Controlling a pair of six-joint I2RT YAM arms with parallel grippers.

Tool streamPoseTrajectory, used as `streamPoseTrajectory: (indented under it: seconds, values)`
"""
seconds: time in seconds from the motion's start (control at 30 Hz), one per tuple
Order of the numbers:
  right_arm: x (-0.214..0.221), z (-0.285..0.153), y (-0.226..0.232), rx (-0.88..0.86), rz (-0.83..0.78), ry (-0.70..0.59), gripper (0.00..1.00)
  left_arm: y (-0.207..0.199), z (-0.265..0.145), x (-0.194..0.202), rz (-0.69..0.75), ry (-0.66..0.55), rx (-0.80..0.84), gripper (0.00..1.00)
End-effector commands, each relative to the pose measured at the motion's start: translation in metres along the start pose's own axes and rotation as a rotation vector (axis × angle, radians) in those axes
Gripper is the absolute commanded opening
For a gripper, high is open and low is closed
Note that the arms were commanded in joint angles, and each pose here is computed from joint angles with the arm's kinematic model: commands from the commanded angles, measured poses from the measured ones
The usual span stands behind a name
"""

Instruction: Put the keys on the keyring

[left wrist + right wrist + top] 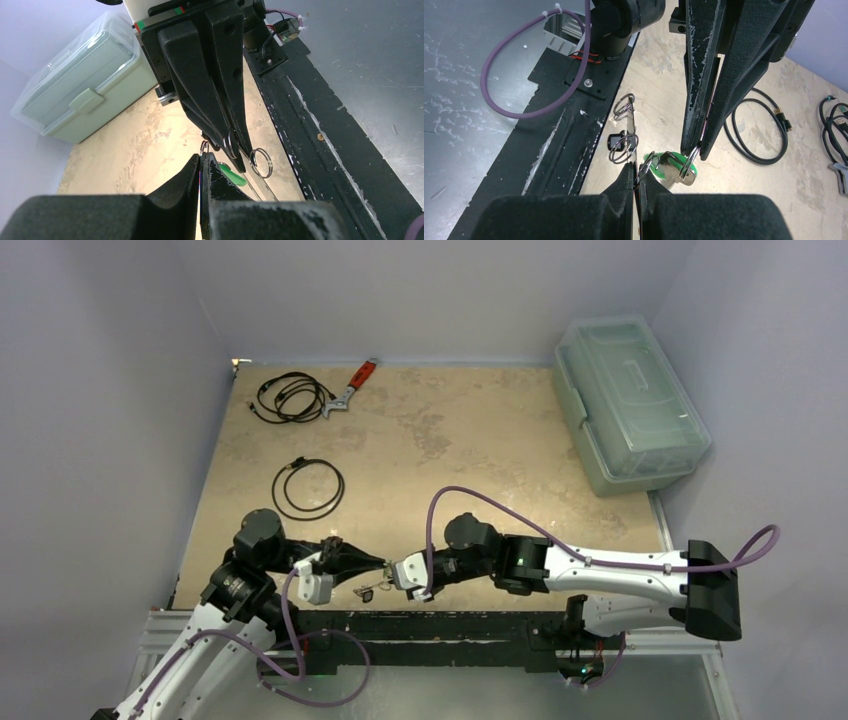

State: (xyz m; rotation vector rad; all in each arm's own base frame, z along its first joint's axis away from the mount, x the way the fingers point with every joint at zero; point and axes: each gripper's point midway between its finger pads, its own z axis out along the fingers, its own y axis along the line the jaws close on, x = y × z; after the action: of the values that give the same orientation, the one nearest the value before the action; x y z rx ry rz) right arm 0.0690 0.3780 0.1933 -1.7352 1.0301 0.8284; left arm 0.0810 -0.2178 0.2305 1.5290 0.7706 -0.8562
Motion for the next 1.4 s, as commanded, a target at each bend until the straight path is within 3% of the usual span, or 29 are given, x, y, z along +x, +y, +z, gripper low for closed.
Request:
streamPoseTrajectory:
  seconds: [0.0, 1.37]
  values:
    - [-0.039, -0.001, -0.020, 0.048, -0.054, -0.099, 0.00, -0.005, 0.003, -0.008, 0.016, -0.045, 0.039, 0.00]
    - [-0.040, -0.006, -0.028, 0.089, -0.055, -0.085, 0.00, -0.017, 0.005, -0.022, -0.017, -0.081, 0.134, 0.00]
